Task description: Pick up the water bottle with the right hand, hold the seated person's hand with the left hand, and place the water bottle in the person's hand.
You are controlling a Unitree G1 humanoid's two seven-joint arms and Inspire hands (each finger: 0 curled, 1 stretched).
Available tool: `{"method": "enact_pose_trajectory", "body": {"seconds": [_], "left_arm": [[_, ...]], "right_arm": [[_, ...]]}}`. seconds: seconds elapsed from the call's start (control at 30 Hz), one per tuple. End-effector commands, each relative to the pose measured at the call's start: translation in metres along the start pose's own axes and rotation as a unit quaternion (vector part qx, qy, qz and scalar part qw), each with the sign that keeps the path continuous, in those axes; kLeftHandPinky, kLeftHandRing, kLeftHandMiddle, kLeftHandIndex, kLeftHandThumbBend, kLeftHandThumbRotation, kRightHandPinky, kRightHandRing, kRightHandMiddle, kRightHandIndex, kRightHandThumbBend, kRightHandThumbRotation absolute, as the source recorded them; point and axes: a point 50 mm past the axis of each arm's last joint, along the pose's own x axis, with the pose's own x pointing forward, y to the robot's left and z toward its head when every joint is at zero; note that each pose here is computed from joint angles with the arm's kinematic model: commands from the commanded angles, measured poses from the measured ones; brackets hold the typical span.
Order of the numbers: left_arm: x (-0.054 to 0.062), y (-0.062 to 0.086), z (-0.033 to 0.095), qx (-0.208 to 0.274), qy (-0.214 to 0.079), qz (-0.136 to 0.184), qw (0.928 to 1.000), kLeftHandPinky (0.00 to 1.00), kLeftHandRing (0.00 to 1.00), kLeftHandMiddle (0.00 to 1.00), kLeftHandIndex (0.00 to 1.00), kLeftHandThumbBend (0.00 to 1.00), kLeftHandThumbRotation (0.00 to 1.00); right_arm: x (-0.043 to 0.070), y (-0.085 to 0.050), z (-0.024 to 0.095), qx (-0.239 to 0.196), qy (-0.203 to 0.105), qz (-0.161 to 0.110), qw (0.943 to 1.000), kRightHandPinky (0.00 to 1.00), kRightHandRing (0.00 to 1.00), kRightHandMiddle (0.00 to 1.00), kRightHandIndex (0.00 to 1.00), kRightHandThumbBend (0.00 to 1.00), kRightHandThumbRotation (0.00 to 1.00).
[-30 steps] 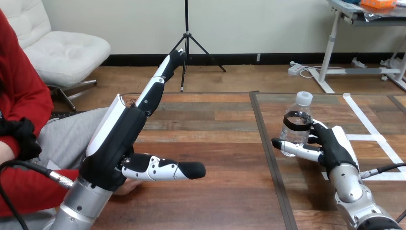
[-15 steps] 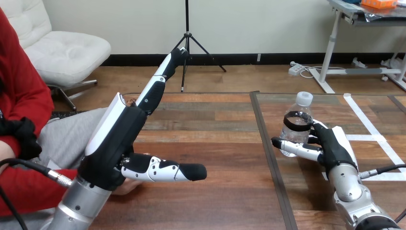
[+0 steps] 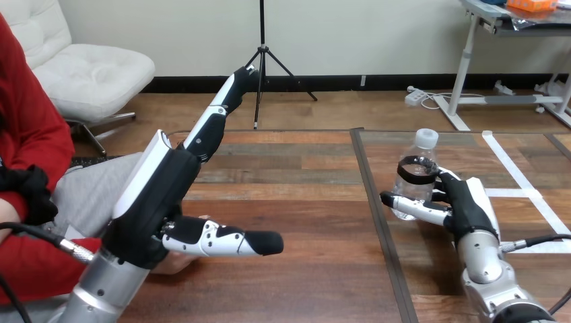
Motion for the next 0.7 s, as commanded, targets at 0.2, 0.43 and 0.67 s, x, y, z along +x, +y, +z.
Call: {"method": "enact_pose_trajectory", "body": {"seconds": [0.2, 0.43, 0.67], "left_arm": [[0.003, 0.0113, 0.0103, 0.015, -0.022, 0.011, 0.9996, 1.0, 1.0, 1.0, 1.0, 1.0, 0.47], [0.0019, 0.0129, 0.0116, 0.016, -0.018, 0.008, 0.9997, 1.0, 1.0, 1.0, 1.0, 1.0, 0.46], [0.0025, 0.0137, 0.0126, 0.017, -0.02, 0.006, 0.9996, 1.0, 1.0, 1.0, 1.0, 1.0, 0.46]], "right_arm": [[0.0104, 0.0026, 0.0391, 0.034, -0.047, -0.024, 0.998, 0.69, 0.79, 0.8, 0.84, 0.99, 0.33], [0.0098, 0.0045, 0.0397, 0.059, -0.044, -0.036, 0.9967, 0.63, 0.73, 0.75, 0.79, 1.0, 0.28], [0.009, 0.0054, 0.0399, 0.069, -0.046, -0.05, 0.9953, 0.57, 0.67, 0.71, 0.74, 1.0, 0.21]]}}
